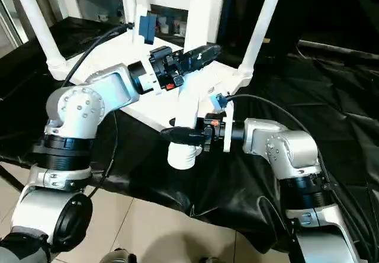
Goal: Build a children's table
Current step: Pick table leg
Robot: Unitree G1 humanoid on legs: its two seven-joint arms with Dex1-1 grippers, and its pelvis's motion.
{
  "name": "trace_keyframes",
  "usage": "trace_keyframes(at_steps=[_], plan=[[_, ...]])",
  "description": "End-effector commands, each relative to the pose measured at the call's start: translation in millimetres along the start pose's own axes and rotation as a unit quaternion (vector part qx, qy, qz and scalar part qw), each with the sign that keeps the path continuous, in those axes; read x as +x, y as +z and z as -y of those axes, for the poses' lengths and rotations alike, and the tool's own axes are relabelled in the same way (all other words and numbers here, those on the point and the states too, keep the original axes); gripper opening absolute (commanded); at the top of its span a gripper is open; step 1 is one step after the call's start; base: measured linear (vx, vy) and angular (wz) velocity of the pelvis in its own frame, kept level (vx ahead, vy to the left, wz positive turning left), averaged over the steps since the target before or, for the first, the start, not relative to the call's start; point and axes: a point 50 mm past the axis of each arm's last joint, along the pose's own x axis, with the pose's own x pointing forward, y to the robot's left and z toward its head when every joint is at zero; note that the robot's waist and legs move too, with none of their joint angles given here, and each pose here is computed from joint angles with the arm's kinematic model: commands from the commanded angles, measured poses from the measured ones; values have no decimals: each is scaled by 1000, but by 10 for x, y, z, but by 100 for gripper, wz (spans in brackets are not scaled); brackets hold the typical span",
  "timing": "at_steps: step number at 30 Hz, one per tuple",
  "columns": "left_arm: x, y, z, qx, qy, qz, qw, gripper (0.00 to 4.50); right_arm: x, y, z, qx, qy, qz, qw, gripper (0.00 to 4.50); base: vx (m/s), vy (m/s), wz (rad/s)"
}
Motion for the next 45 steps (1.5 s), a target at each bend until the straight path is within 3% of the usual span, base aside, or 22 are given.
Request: trace_keyframes(at_steps=[1, 3, 15, 24, 25, 28, 31, 33, 35, 39, 41, 42, 44, 45], plan=[[7, 34, 50, 5, -15, 3, 1000, 179, -8, 23, 21, 4, -10, -1, 1000, 315, 0, 0, 0], [4, 36, 57, 3, -18, 2, 1000, 179, -9, 20, 26, 4, -12, -1, 1000, 315, 0, 0, 0], [5, 28, 74, 5, -24, -5, 1000, 179, -6, 14, 35, 9, -11, 2, 1000, 204, 0, 0, 0], [17, 7, 38, 29, 0, -12, 999, 179, 9, 17, 31, 8, -9, 6, 1000, 195, 0, 0, 0], [18, 4, 22, 22, 2, -10, 1000, 235, 14, 19, 29, 7, -9, 10, 1000, 195, 0, 0, 0], [8, 27, 15, 11, 2, 0, 1000, 254, 25, 26, 21, 5, -9, 21, 1000, 194, 0, 0, 0], [-10, 95, -11, 26, 30, 41, 998, 284, 39, 59, 6, 0, -12, 54, 998, 193, 0, 0, 0], [-59, 182, -87, 18, 63, 113, 991, 292, 37, 135, 2, -3, -22, 114, 993, 193, 0, 0, 0], [-78, 206, -103, 14, 69, 135, 988, 293, 32, 154, 2, -3, -26, 130, 991, 193, 0, 0, 0], [-286, 320, -222, -8, 116, 232, 966, 293, -72, 223, 52, -16, -84, 196, 977, 192, 0, 0, 0], [-331, 303, -223, 8, 121, 225, 967, 293, -103, 229, 67, -18, -99, 207, 973, 191, 0, 0, 0], [-434, 185, -266, 64, 165, 177, 968, 293, -177, 200, 116, -40, -166, 210, 963, 191, 0, 0, 0], [-511, 77, -324, 106, 207, 128, 964, 293, -218, 165, 152, -62, -216, 200, 954, 191, 0, 0, 0], [-664, -97, -412, 160, 260, 69, 950, 293, -267, 94, 196, -87, -284, 180, 938, 191, 0, 0, 0]])
